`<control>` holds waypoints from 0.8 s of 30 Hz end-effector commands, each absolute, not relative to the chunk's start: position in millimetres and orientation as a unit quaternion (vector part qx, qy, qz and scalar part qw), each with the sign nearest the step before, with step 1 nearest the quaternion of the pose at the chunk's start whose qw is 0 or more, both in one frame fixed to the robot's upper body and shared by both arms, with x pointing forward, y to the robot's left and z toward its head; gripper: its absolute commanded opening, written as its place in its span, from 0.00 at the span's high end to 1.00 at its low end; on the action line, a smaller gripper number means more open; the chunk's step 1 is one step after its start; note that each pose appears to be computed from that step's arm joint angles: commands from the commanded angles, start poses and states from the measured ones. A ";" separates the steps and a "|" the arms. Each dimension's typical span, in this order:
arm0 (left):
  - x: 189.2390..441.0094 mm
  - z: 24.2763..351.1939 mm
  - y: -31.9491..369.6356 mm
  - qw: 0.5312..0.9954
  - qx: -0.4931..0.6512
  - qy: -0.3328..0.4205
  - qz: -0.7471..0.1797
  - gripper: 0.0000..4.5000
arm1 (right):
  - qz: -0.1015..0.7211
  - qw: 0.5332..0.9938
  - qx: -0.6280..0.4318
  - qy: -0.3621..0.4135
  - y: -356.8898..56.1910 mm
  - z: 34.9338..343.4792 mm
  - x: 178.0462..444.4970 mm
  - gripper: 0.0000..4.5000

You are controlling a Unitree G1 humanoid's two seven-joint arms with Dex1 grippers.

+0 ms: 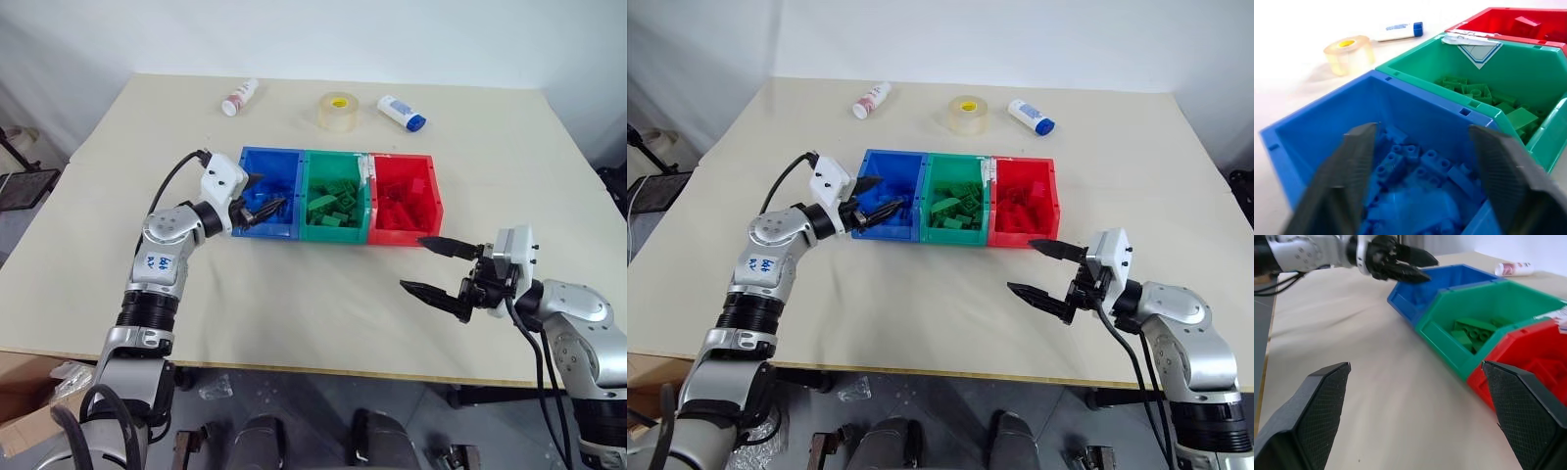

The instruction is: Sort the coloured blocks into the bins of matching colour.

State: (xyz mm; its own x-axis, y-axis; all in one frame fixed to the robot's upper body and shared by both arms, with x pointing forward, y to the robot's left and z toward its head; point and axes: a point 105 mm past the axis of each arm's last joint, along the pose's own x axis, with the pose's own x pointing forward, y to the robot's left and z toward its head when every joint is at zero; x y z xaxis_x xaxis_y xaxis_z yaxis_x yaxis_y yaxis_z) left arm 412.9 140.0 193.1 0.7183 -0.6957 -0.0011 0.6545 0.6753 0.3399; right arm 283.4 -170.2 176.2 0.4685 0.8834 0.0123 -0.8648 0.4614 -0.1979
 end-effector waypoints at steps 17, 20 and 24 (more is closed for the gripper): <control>316.3 187.6 217.2 0.908 0.138 -0.050 -0.393 0.01 | 0.541 0.830 -0.132 -0.026 -191.3 185.6 312.5 0.00; 297.3 172.2 236.3 0.913 0.139 -0.029 -0.383 0.01 | 0.538 0.831 -0.142 -0.011 -200.6 184.2 317.2 0.00; 290.7 168.4 248.1 0.921 0.138 -0.019 -0.363 0.01 | 0.537 0.830 -0.147 -0.003 -206.0 182.6 318.3 0.00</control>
